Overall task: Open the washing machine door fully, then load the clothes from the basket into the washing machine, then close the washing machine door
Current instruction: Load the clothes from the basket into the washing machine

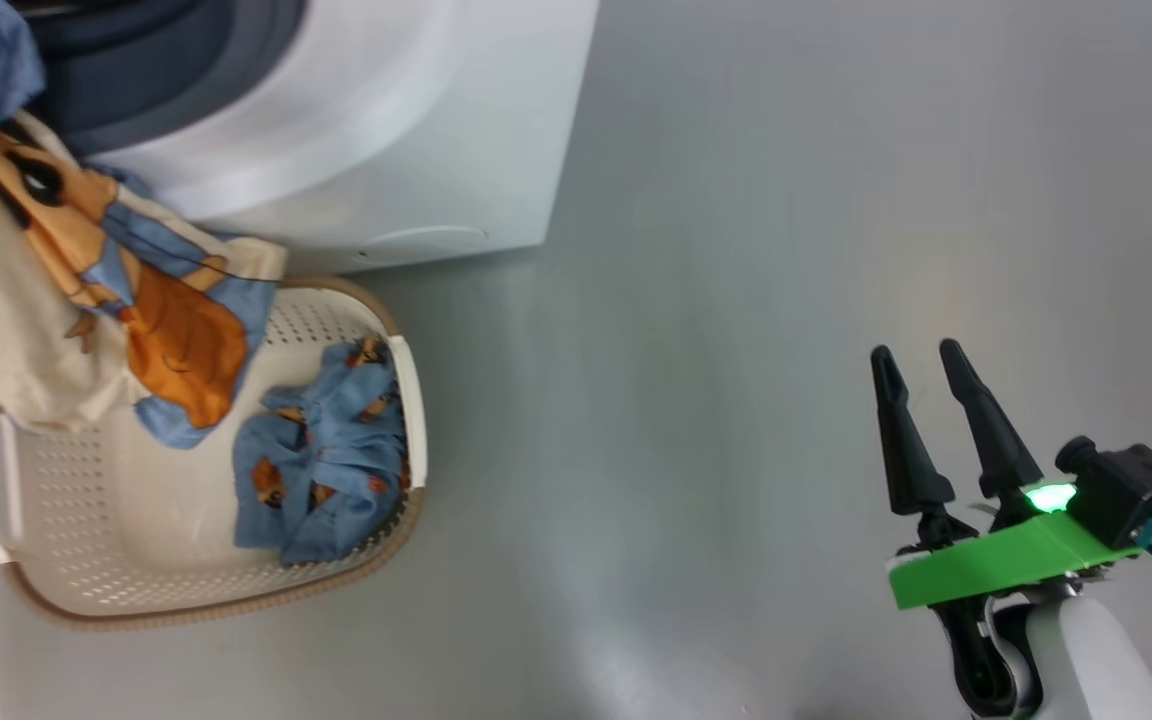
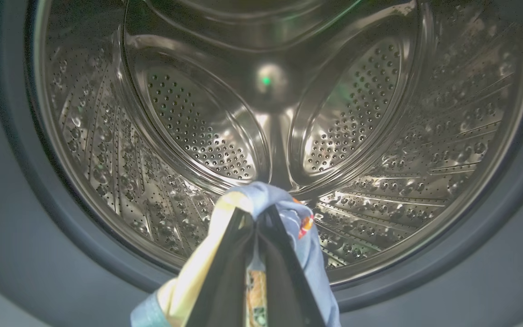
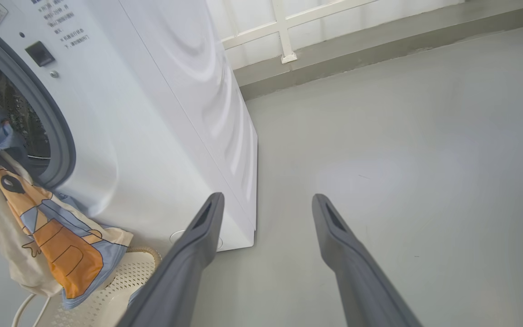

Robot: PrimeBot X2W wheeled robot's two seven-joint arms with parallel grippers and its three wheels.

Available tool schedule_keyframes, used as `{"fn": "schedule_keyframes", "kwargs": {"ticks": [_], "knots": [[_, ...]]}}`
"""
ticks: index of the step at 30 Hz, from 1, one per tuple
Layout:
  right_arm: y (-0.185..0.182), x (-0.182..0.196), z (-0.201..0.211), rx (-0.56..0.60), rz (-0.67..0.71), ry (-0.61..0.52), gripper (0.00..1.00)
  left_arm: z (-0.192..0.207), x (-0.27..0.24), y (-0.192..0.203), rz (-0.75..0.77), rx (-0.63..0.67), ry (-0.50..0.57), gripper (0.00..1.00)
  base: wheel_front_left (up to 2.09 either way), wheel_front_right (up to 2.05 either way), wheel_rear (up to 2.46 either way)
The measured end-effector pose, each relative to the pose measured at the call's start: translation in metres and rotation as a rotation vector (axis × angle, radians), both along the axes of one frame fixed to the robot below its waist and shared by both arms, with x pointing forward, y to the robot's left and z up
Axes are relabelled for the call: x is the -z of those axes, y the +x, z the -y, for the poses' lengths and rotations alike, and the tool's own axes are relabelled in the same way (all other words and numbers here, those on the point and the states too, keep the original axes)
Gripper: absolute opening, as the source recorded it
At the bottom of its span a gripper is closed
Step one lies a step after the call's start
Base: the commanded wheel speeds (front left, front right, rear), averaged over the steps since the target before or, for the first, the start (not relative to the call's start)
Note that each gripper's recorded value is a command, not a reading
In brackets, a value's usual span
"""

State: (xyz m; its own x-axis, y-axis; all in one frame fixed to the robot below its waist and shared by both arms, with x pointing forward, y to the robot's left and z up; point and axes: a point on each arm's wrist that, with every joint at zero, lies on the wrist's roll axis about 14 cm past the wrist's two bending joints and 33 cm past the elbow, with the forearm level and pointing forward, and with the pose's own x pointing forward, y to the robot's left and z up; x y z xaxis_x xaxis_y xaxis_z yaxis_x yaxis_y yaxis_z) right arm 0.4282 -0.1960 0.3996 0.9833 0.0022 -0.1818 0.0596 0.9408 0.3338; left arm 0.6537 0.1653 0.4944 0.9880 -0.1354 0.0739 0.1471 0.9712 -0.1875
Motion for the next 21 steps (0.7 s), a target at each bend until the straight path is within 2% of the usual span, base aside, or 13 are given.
{"fn": "schedule_keyframes", "kwargs": {"ticks": [14, 18, 21], "knots": [[0.0, 0.023, 0.007, 0.028, -0.061, -0.012, 1.0, 0.02, 0.085, 0.05, -0.243, 0.014, 0.022, 0.0, 0.0, 0.0, 0.0], [0.0, 0.023, 0.012, 0.038, -0.064, -0.025, 1.0, 0.025, 0.081, 0.065, -0.224, 0.019, 0.027, 0.0, 0.0, 0.0, 0.0], [-0.001, 0.028, 0.013, 0.042, -0.078, -0.027, 1.0, 0.026, 0.053, 0.083, -0.126, 0.015, 0.032, 0.0, 0.0, 0.0, 0.0]]}}
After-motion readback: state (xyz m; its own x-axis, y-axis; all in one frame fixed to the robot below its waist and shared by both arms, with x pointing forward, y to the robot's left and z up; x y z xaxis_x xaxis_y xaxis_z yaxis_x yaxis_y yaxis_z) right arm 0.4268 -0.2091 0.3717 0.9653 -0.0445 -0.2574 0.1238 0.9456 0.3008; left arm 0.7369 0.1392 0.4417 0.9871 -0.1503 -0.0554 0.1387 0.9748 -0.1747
